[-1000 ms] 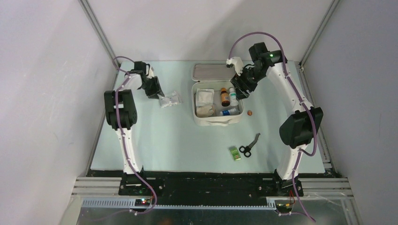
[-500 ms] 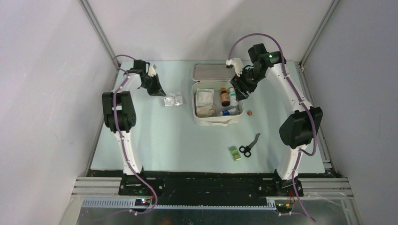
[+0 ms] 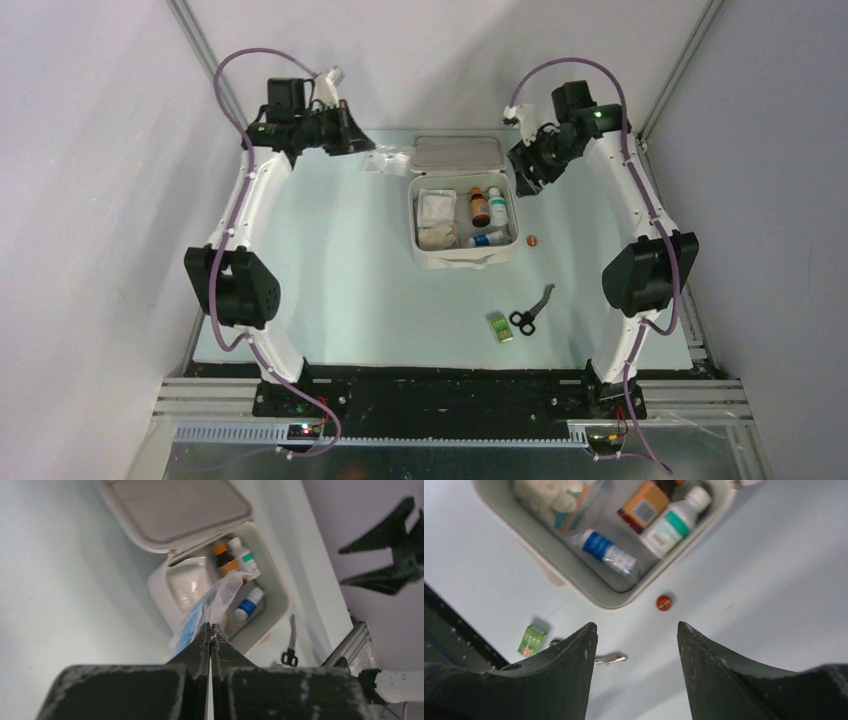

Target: Organize the medicine kit

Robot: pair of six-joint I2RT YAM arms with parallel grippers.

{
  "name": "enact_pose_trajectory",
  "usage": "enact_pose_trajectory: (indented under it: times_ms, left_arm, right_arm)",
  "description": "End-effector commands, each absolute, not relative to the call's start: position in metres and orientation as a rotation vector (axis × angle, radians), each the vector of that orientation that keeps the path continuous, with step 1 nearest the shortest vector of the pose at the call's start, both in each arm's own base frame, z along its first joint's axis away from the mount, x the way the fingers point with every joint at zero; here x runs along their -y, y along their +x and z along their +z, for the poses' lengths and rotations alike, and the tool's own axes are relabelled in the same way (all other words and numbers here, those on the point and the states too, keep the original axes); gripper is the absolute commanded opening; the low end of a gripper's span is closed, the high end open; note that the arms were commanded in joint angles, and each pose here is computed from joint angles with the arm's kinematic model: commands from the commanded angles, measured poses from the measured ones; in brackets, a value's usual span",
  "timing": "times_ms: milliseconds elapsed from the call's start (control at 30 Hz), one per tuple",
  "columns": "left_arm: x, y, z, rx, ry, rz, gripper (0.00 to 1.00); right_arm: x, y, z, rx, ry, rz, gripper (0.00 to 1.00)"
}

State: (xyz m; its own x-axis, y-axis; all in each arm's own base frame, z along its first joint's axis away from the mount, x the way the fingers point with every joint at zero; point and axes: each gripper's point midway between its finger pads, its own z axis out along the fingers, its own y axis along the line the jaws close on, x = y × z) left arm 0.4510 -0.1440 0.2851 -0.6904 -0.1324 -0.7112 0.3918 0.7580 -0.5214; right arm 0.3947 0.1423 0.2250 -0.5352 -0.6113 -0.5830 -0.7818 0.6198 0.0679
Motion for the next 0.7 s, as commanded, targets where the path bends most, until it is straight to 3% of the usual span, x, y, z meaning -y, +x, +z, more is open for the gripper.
enact_pose_trajectory:
  times_ms: [0,300,667]
  left_arm:
    - [0.195,0.437,0.317,-2.088,0.378,-0.967,0.00]
    - [0.302,0.441,0.316,-2.032,0.573,-1.101,0.00]
    - [0.357,0.395,0.224,-2.323,0.473,-1.138,0.00]
  right_arm:
    - [-0.121,0.425,0.269,-2.238,-0.913,0.308,0.64]
    - [-0.077,0.451,0.283,-2.248,-0.692,0.141,0.66]
    - [-0.101,0.444,0.280,-2.233,-0.774,0.246,0.66]
